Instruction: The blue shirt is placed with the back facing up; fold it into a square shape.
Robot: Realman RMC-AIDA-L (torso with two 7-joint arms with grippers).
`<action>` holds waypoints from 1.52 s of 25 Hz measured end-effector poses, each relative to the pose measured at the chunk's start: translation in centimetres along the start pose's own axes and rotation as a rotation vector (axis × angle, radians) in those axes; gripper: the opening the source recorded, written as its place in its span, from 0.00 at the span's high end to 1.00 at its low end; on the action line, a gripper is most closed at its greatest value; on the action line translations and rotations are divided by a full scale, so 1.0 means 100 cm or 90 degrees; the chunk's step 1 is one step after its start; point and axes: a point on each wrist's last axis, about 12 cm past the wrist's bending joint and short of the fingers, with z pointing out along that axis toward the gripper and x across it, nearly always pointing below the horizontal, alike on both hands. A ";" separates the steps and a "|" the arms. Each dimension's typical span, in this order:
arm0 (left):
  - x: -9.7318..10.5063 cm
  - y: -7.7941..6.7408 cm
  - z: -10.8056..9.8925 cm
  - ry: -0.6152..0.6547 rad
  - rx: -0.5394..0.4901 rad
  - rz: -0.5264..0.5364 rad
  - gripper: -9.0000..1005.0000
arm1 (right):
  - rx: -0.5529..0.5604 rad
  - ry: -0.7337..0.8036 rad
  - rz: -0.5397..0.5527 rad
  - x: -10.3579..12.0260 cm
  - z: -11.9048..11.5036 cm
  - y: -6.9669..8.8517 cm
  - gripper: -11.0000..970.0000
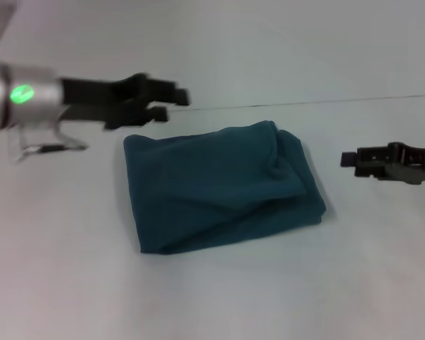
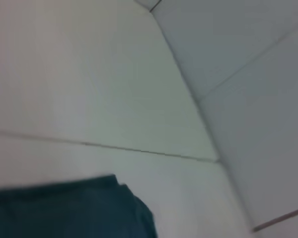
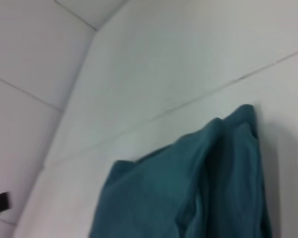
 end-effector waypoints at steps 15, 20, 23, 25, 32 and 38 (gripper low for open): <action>0.077 0.071 -0.109 0.028 0.161 -0.177 0.47 | 0.225 0.173 -0.124 -0.088 0.023 0.080 0.41; 0.097 0.083 -0.116 0.026 0.145 -0.199 0.47 | 0.220 0.203 -0.168 -0.088 0.051 0.106 0.41; 0.104 0.089 -0.121 0.011 0.136 -0.210 0.47 | 0.216 0.235 -0.181 -0.076 0.072 0.116 0.41; 0.106 0.091 -0.123 0.004 0.132 -0.214 0.47 | 0.216 0.239 -0.180 -0.074 0.076 0.118 0.41; 0.108 0.095 -0.116 0.005 0.137 -0.221 0.47 | 0.201 0.261 -0.169 -0.055 0.095 0.122 0.41; 0.106 0.095 -0.111 0.001 0.140 -0.219 0.47 | 0.189 0.274 -0.151 -0.045 0.100 0.120 0.41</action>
